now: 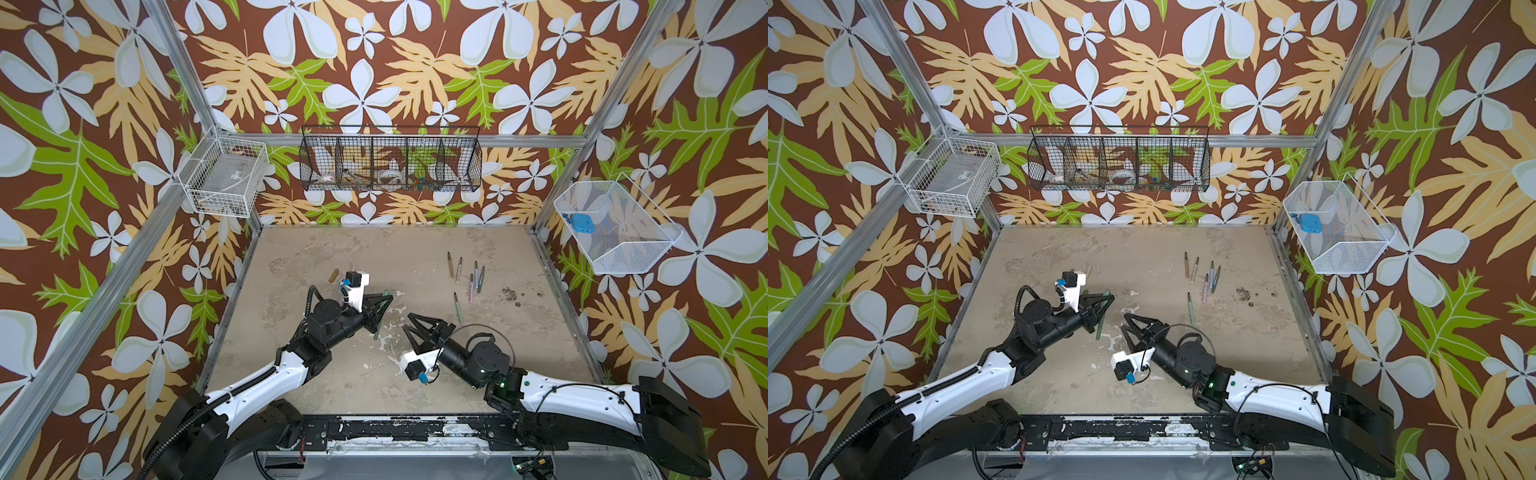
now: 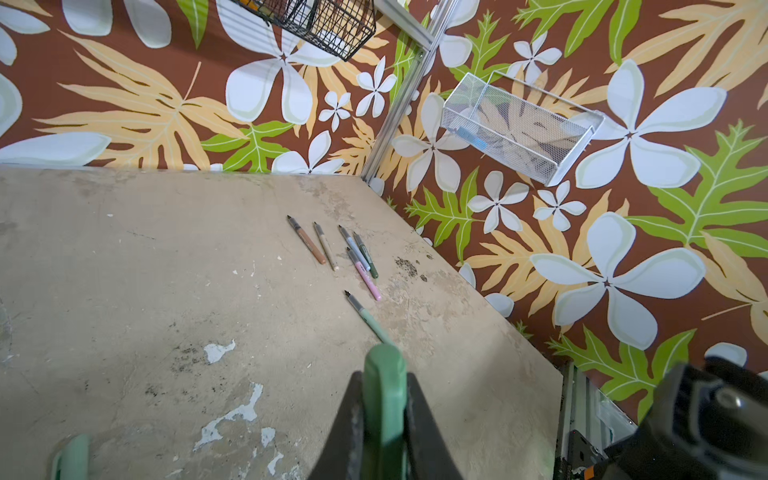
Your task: Open the pen caps
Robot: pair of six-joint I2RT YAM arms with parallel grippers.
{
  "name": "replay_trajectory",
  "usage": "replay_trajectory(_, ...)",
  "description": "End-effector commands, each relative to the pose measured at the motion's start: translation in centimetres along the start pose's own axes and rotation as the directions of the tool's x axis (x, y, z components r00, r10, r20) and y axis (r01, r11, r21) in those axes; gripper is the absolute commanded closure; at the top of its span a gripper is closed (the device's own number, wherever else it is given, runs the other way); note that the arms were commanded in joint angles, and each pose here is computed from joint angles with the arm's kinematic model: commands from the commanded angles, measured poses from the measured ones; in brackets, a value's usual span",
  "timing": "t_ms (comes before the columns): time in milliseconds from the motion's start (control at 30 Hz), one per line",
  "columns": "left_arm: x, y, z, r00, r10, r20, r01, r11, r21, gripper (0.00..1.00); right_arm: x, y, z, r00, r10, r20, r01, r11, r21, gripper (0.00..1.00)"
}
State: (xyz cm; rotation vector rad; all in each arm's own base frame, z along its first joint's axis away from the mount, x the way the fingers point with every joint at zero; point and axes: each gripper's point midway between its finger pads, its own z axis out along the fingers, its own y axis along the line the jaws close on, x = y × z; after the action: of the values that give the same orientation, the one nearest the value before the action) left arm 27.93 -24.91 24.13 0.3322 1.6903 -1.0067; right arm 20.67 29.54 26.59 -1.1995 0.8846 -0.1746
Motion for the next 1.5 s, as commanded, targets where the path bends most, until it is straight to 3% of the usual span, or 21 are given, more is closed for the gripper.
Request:
replay_trajectory(0,-1.5,-0.9,-0.1,0.997,0.025,0.08,-0.029,0.998,0.047,1.0,0.9,-0.3,0.2,0.919,0.39,-0.052,-0.392,0.919,-0.034,0.52)
replay_trajectory(167,-1.2,-1.2,-0.1,0.995,0.04,0.086,-0.047,0.996,0.077,1.0,-0.1,-0.3,0.1,0.765,0.643,-0.049,-0.642,0.752,-0.153,0.51)
replay_trajectory(233,-1.3,-1.3,-0.4,0.994,0.043,0.1,-0.052,0.995,0.083,1.0,-0.7,0.6,0.0,0.686,0.724,-0.072,-0.717,0.658,-0.229,0.5)
replay_trajectory(367,-1.4,-1.7,-0.7,0.992,0.05,0.117,-0.062,0.993,0.101,1.0,-0.7,1.5,0.5,0.503,0.849,-0.162,-0.832,0.426,-0.355,0.52)
replay_trajectory(500,-1.4,-1.6,-0.8,0.99,0.055,0.131,-0.068,0.993,0.1,1.0,-0.4,3.0,1.3,0.361,0.883,-0.299,-0.871,0.205,-0.445,0.58)
replay_trajectory(667,-1.7,-1.8,-1.1,0.987,0.058,0.147,-0.074,0.992,0.106,1.0,-1.0,5.3,2.0,0.255,0.881,-0.399,-0.863,0.021,-0.505,0.58)
replay_trajectory(800,-1.9,-2.1,-1.4,0.985,0.027,0.173,-0.05,0.99,0.133,1.0,-0.4,6.6,2.6,0.21,0.884,-0.419,-0.868,-0.029,-0.495,0.55)
replay_trajectory(1100,-2.3,-3.0,-1.8,0.979,-0.048,0.198,0.009,0.981,0.192,1.0,-0.3,6.8,3.4,0.147,0.905,-0.4,-0.86,-0.084,-0.504,0.58)
replay_trajectory(1467,-3.1,-3.7,-2.1,0.969,-0.032,0.244,-0.013,0.983,0.183,1.0,-1.3,5.8,3.2,0.14,0.926,-0.351,-0.833,-0.082,-0.548,0.65)
